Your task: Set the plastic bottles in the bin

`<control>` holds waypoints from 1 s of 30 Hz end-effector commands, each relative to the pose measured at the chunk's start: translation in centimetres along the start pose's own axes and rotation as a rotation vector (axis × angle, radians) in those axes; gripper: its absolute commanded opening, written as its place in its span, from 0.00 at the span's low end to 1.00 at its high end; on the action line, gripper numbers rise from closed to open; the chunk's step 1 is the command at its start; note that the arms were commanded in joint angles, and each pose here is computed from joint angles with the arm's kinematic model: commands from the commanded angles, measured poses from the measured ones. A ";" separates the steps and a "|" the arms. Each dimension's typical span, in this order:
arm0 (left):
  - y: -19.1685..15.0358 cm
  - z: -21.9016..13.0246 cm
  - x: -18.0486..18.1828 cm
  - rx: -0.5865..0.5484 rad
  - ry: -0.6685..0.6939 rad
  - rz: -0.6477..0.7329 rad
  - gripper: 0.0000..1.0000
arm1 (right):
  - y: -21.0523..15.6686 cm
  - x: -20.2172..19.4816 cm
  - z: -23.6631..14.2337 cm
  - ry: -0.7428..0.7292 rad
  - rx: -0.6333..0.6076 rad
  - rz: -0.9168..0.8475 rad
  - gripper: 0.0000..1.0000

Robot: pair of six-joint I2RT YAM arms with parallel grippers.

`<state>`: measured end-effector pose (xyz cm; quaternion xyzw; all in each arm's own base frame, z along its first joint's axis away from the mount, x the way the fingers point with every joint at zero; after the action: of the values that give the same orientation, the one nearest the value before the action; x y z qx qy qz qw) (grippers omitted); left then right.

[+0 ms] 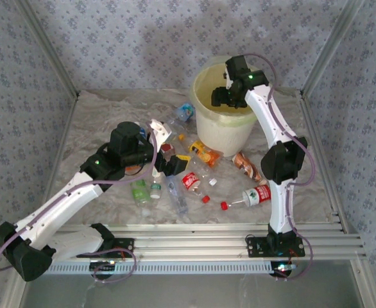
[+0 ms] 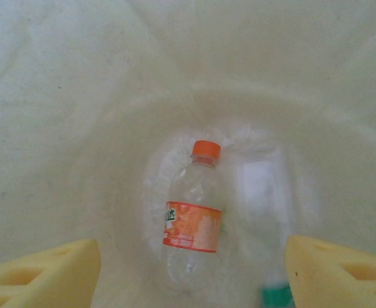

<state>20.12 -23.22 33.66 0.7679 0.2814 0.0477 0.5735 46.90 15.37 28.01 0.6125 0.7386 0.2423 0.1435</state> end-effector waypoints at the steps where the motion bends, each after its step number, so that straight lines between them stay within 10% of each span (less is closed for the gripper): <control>1: 1.2 -0.3 -0.8 -0.022 -0.034 0.027 1.00 | 1.0 0.3 -3.7 0.016 -0.067 0.003 0.79; 16: 1.4 -0.5 -0.8 -0.041 -0.029 0.013 1.00 | 1.8 1.3 -14.1 0.008 -0.322 -0.109 0.81; 30: 1.0 -0.5 -1.2 -0.016 -0.069 0.055 1.00 | -8.4 3.2 -20.8 0.029 -0.334 -0.320 0.81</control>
<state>19.78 -23.33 33.59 0.7742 0.2657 0.0408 0.5729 30.25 14.26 41.85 0.4620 0.7712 0.3553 0.2561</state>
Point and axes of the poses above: each hand's point on the last joint's axis, 136 mm out from that joint toward the fingers, its own z axis out along the fingers, its own x axis along the line the jaws close on, y = z × x, the point moved 6 cm from there along -z, back along the fingers, and after that the axes turned 7 degrees about -z, right-handed, at the moved point
